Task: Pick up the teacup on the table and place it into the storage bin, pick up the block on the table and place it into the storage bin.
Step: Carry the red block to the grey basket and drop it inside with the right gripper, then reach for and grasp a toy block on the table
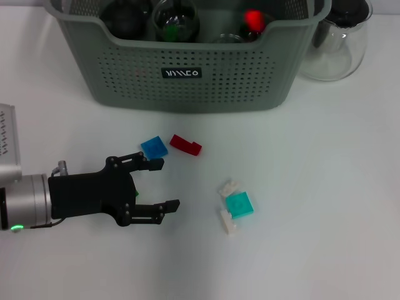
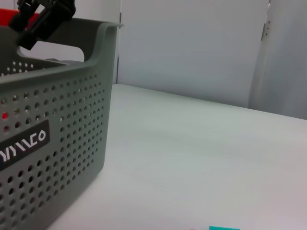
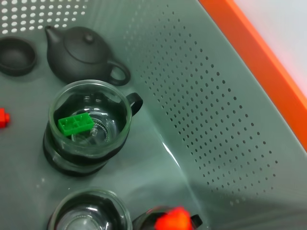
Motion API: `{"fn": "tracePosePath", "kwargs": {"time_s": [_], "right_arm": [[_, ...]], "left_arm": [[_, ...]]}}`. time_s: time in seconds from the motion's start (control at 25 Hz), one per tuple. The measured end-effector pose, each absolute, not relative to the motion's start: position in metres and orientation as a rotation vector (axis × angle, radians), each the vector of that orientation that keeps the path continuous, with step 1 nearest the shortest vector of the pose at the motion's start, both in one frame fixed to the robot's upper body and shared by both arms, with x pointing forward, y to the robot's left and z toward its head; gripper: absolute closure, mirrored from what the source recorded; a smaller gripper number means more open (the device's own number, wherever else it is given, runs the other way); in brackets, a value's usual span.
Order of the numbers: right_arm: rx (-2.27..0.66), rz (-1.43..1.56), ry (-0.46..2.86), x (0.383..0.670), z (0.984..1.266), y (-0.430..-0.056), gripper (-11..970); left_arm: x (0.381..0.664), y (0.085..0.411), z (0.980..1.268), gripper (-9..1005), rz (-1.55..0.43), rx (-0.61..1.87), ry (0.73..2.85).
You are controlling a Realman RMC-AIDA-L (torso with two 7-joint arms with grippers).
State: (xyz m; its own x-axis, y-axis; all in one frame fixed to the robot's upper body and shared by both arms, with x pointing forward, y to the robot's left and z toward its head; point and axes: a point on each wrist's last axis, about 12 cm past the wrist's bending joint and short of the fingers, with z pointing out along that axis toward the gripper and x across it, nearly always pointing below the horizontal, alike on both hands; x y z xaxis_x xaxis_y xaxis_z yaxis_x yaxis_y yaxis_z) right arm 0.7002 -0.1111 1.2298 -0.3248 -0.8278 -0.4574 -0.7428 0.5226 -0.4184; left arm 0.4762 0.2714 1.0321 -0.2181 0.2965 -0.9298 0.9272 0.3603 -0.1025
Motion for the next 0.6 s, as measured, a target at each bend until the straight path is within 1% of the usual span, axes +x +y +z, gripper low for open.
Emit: {"fn": "tracePosePath", "kwargs": {"time_s": [0.04, 0.2, 0.32, 0.48, 0.6], "right_arm": [[-1.271, -0.174, 2.127, 0.7, 1.231, -0.111, 612], [-1.253, -0.168, 2.098, 0.699, 1.241, -0.11, 443], [-1.216, -0.097, 2.048, 0.691, 1.264, -0.11, 326], [-1.192, 0.084, 1.942, 0.668, 1.303, -0.115, 194], [-1.217, 0.262, 1.873, 0.643, 1.324, -0.126, 194]], "left_arm": [[0.476, 0.271, 1.032, 137, -0.88, 1.091, 1.723], [0.476, 0.271, 1.032, 137, -0.88, 1.091, 1.723], [0.475, 0.272, 1.032, 137, -0.881, 1.09, 1.724], [0.475, 0.272, 1.032, 137, -0.885, 1.09, 1.722], [0.475, 0.271, 1.032, 137, -0.887, 1.091, 1.721]]}}
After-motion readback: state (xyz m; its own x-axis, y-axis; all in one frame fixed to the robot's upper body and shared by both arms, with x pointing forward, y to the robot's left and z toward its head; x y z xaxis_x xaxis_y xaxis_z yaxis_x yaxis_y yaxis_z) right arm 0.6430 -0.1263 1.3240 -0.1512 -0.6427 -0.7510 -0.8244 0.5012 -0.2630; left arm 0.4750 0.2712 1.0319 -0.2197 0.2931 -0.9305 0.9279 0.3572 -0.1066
